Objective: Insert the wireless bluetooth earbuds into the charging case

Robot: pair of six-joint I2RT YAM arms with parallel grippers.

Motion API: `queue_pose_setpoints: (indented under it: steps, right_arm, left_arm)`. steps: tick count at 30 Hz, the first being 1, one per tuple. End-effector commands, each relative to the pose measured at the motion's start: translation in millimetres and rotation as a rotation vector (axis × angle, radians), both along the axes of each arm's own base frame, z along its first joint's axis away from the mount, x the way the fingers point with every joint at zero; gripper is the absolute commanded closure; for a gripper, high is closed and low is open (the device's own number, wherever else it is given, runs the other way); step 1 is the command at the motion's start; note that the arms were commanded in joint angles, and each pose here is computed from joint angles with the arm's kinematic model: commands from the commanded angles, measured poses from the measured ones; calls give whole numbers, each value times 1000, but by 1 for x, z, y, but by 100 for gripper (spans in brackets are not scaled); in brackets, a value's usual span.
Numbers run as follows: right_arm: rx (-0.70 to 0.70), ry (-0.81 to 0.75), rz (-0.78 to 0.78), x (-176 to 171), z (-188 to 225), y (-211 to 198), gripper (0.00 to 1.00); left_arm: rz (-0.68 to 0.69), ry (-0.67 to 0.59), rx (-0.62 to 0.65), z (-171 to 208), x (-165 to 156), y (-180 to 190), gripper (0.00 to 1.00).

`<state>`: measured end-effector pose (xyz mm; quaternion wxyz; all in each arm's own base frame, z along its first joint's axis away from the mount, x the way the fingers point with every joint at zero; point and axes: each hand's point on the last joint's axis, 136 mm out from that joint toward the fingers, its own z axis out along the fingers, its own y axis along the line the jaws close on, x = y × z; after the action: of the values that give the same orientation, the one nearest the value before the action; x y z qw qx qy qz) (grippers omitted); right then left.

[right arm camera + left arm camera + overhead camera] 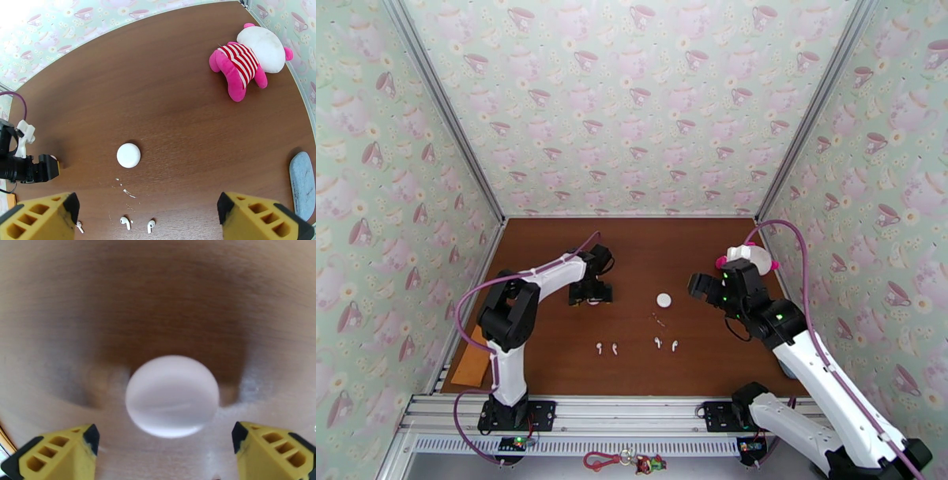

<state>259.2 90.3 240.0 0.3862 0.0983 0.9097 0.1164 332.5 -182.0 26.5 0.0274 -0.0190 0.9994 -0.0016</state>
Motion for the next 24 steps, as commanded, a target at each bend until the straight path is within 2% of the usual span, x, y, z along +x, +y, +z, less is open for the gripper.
queue_pose_setpoints:
  steps: [1, 10, 24]
  right_arm:
    - [12, 3, 49, -7, 7, 7, 1]
    - [30, 5, 78, -9, 8, 14, 1]
    - [48, 30, 124, -11, 1, 27, 1]
  left_arm:
    - [2, 6, -18, 1, 7, -5, 8]
    - [28, 9, -5, -7, 15, -8, 15]
    - [214, -45, 16, -6, 27, 6, 24]
